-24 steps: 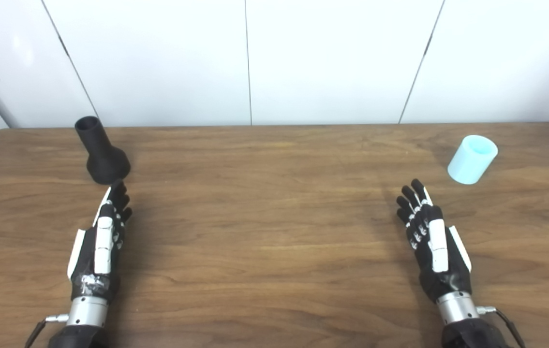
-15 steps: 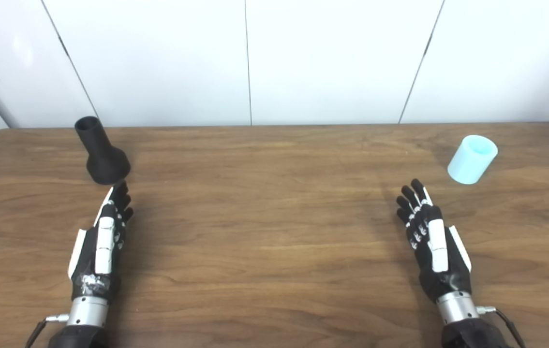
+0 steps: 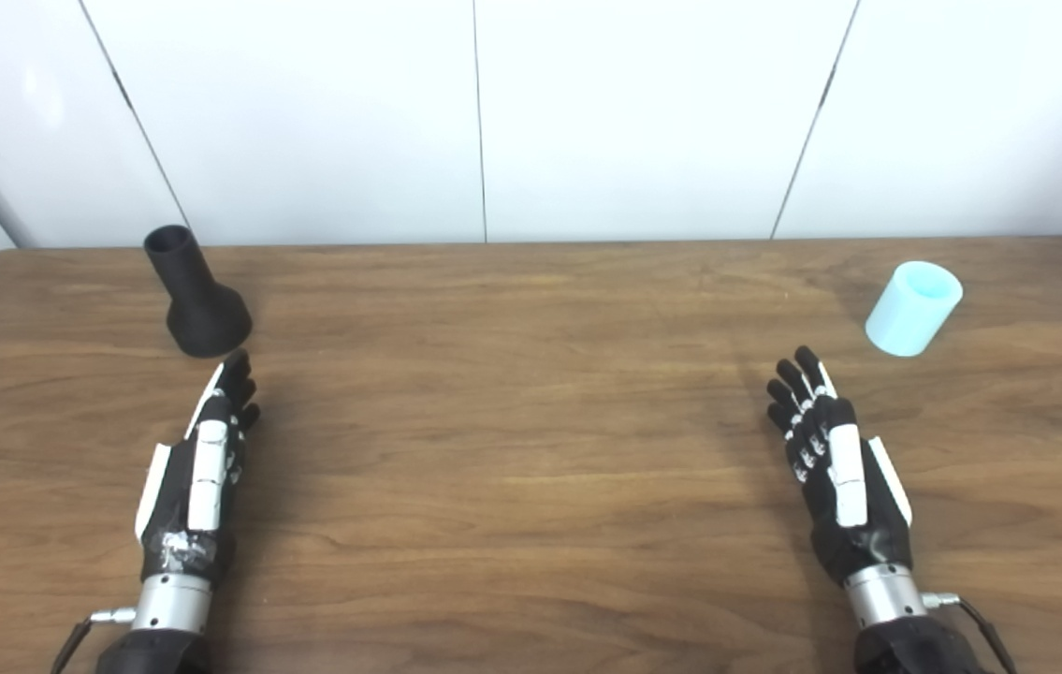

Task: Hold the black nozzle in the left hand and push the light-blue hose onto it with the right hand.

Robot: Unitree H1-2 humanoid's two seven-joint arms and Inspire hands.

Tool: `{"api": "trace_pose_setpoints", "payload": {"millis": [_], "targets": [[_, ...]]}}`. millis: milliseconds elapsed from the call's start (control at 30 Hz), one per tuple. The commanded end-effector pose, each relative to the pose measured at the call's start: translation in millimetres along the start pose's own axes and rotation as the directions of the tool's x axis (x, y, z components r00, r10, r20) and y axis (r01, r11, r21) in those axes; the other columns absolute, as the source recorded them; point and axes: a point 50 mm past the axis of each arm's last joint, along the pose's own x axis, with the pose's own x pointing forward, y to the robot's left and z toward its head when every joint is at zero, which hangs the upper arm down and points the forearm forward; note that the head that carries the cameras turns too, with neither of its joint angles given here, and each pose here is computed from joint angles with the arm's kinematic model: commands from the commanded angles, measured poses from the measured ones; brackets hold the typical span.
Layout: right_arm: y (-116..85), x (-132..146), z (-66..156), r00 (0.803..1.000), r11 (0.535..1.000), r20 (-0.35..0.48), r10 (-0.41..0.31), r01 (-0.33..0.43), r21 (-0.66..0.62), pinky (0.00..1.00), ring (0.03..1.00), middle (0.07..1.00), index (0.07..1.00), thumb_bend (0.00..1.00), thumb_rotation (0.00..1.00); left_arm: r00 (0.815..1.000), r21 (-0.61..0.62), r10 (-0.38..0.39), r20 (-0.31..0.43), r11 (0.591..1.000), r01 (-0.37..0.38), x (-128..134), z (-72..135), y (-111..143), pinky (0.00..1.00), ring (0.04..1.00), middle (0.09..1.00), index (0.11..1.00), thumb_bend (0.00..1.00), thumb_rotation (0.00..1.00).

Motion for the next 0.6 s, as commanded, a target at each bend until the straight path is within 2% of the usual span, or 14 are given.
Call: {"api": "trace_pose_setpoints", "payload": {"millis": [0,133,267,433,567], "targets": [[-4.3,-12.7,-19.4,0.997,1.0,-0.071,-0.014,0.015,0.016,0.98,0.961,0.967,0.981,0.58,1.0,0.998,-0.011,0.008,-0.062,1.0,-0.008,-17.3,-17.3,-11.1,0.99,0.983,0.976,0.953,0.56,0.93],[-11.3,-14.2,-20.9,0.997,1.0,-0.076,-0.004,0.005,0.015,1.0,0.967,0.979,0.991,0.55,1.0,0.998,-0.003,-0.005,-0.058,1.0,0.005,-20.2,-13.7,-19.8,0.98,0.977,0.973,0.955,0.56,0.95],[-20.7,-16.2,-22.5,0.996,1.0,-0.087,0.005,-0.005,0.011,1.0,0.977,0.988,1.0,0.55,1.0,0.998,-0.011,-0.002,-0.063,1.0,0.002,-21.2,-13.4,-29.3,0.99,0.974,0.97,0.953,0.57,0.93],[-32.3,-17.1,-28.5,0.997,1.0,-0.074,-0.007,0.009,0.029,1.0,0.991,1.0,1.0,0.51,1.0,0.998,-0.016,0.007,-0.066,1.0,-0.008,-22.8,-18.4,-40.8,0.97,0.958,0.95,0.934,0.48,0.9],[-38.0,-16.5,-29.1,0.998,0.999,-0.065,0.014,-0.012,0.035,1.0,1.0,1.0,1.0,0.51,1.0,0.998,0.006,-0.003,-0.057,1.0,0.003,-22.5,-21.4,-46.9,0.96,0.958,0.946,0.93,0.45,0.91]]}}
